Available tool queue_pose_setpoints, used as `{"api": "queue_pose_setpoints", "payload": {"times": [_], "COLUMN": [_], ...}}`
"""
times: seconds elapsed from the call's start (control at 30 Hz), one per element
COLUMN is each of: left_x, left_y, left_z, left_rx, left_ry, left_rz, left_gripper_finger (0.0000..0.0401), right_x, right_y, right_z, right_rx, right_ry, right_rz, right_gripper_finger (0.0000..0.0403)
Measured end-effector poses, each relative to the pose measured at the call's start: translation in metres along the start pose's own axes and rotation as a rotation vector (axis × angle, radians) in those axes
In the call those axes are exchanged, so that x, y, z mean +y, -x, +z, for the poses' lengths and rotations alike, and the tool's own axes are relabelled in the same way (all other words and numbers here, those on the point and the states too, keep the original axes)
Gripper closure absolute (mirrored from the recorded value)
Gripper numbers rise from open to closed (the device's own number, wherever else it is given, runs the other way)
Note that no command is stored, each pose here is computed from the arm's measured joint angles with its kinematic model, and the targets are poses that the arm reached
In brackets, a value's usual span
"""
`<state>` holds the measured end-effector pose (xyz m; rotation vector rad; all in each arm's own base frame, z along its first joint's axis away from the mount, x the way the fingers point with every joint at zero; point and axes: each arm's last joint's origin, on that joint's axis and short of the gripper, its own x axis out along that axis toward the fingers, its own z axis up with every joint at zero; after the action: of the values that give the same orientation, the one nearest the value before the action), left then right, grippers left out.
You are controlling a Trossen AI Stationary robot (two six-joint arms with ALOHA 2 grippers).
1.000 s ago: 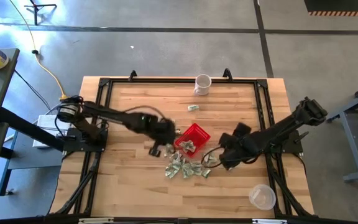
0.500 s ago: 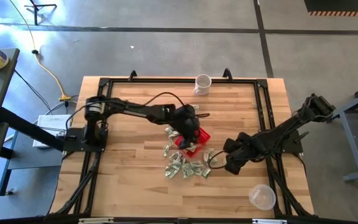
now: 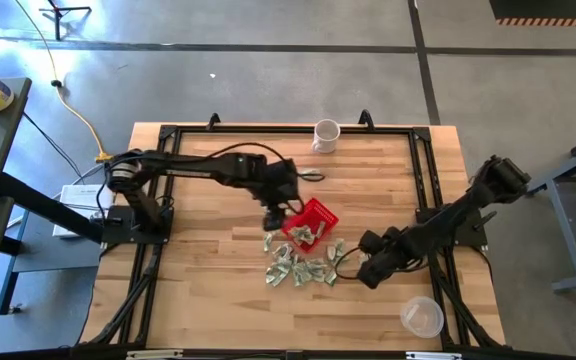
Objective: Pick and place items into bin
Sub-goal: Put the white stevia packet into the red bin
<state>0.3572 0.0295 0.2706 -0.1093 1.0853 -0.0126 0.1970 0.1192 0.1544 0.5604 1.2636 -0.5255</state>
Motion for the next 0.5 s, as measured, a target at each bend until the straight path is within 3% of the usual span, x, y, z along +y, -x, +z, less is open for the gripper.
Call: {"api": "queue_pose_setpoints", "payload": {"times": [0.3,0.4,0.5], "left_x": [0.002,0.002,0.002], "left_y": [-0.008,-0.008,-0.007], "left_z": [-0.056,-0.075,-0.097], "left_rx": [0.142,0.171,0.206], "left_ry": [0.068,0.092,0.127], "left_rz": [0.024,0.026,0.031], "left_gripper_finger": [0.0207,0.0228,0.0244], "right_x": [0.008,0.007,0.012], "right_y": [-0.035,-0.039,-0.029], "right_z": [0.005,0.004,0.006], "right_rx": [0.033,0.08,0.109], "right_ry": [-0.108,-0.137,-0.117], "right_rz": [-0.063,-0.101,-0.047], "right_gripper_finger": [0.0131,0.0192,0.0297]}}
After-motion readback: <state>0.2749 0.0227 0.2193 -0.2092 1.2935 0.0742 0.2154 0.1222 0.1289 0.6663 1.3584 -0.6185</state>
